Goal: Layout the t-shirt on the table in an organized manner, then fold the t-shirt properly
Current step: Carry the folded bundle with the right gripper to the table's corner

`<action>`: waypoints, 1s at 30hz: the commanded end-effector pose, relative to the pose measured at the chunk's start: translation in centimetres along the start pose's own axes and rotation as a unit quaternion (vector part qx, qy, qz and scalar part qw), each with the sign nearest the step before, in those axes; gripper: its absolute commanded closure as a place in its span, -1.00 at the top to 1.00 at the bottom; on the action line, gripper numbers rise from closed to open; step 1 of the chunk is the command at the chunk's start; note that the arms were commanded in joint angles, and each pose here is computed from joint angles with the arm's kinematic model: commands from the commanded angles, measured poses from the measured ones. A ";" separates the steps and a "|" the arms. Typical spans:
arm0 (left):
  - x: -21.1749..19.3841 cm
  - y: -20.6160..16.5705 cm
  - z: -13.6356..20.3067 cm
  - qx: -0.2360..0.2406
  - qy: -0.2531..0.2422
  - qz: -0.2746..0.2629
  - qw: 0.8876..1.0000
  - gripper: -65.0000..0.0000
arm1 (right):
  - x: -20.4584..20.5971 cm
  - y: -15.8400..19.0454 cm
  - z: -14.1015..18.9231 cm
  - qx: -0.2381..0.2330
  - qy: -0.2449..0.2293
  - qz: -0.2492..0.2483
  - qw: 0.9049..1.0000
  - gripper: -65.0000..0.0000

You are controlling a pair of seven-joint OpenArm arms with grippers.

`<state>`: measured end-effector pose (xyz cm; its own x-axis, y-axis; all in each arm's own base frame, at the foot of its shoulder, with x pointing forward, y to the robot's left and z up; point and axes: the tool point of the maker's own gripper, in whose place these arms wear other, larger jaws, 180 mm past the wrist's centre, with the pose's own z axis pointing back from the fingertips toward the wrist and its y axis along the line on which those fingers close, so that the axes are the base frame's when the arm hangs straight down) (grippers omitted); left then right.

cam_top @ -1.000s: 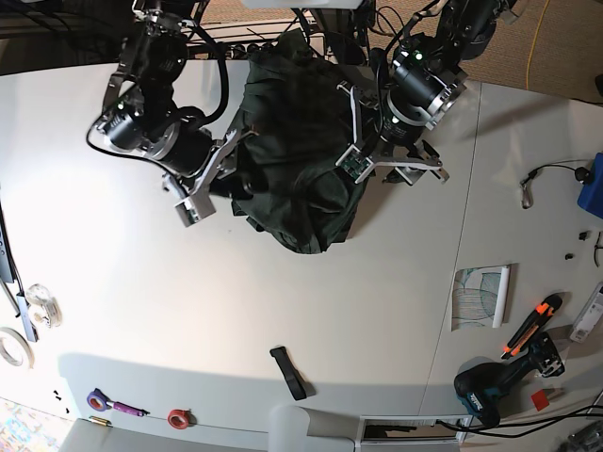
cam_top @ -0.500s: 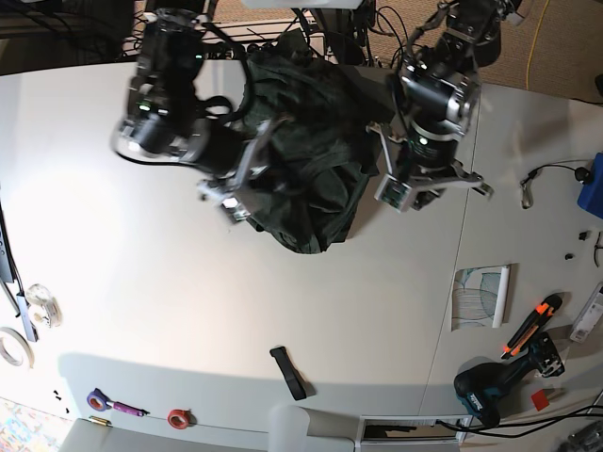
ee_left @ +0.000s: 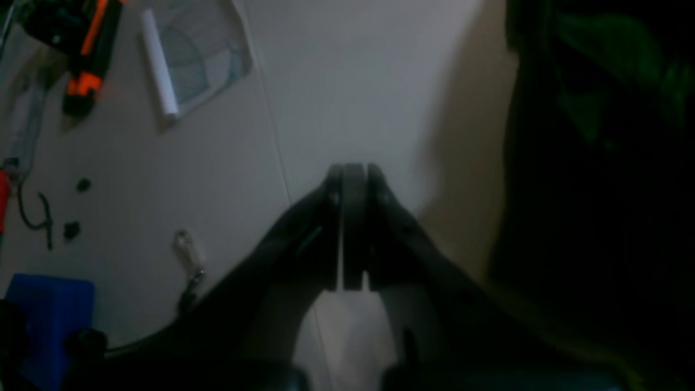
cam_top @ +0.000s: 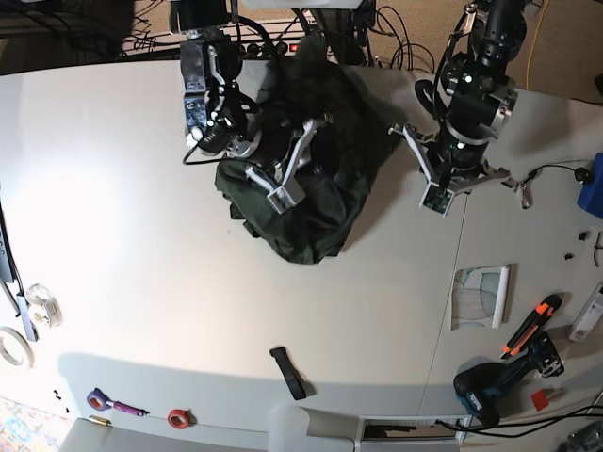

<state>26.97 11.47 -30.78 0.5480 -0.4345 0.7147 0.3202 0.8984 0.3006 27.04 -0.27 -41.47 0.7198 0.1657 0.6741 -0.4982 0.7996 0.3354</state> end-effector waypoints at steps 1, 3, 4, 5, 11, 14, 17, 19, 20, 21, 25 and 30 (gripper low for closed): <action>1.0 0.3 0.3 0.004 -0.021 0.000 1.000 -1.00 | -4.4 -5.4 1.6 -0.112 0.101 0.003 0.989 -1.00; 0.8 0.2 0.3 0.003 -0.020 0.000 1.000 -1.00 | -4.5 -8.3 2.9 -0.160 0.099 -0.018 0.982 -1.00; 0.8 0.2 0.3 0.003 -0.019 0.000 1.000 -1.00 | -4.5 -9.7 3.7 -0.182 0.095 -0.031 0.978 -1.00; 0.8 0.2 0.3 0.003 -0.020 0.000 1.000 -1.00 | -4.6 -11.1 4.6 -0.202 0.091 -0.046 0.974 -1.00; 0.9 -0.2 0.3 -0.008 -0.020 -0.008 1.000 -1.00 | -6.0 -19.3 12.0 -0.311 0.074 -0.108 0.941 -1.00; 0.9 -0.7 0.3 -0.021 -0.021 0.001 1.000 -1.00 | -6.3 -22.9 16.3 -0.363 0.070 -0.114 0.922 -1.00; 1.0 -1.3 0.4 -0.040 -0.023 -0.001 0.999 -1.00 | -6.0 -25.7 20.3 -0.406 0.067 -0.109 0.905 -1.00; 1.0 -1.7 0.4 -0.049 -0.024 0.004 0.999 -1.00 | -5.7 -27.2 22.6 -0.429 0.063 -0.103 0.895 -1.00; 1.0 -1.7 0.4 -0.050 -0.024 0.005 0.998 -1.00 | -5.4 -27.8 23.6 -0.439 0.060 -0.099 0.891 -1.00; 1.0 -1.7 0.4 -0.051 -0.024 0.006 0.998 -1.00 | -5.1 -28.3 24.5 -0.448 0.057 -0.095 0.887 -1.00; 1.0 -1.7 0.4 -0.051 -0.024 0.006 0.998 -1.00 | -3.9 -29.2 26.0 -0.460 0.040 -0.078 0.884 -1.00; 1.1 -1.8 0.4 -0.051 -0.027 0.006 0.998 -1.00 | -2.8 -29.6 26.4 -0.468 0.014 -0.068 0.881 -1.00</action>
<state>26.16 9.45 -31.29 0.5462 -0.4208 0.7243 0.4008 0.8906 0.2151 26.13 -38.73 -37.51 0.7893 0.0113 0.6138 0.1911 0.9456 -0.2631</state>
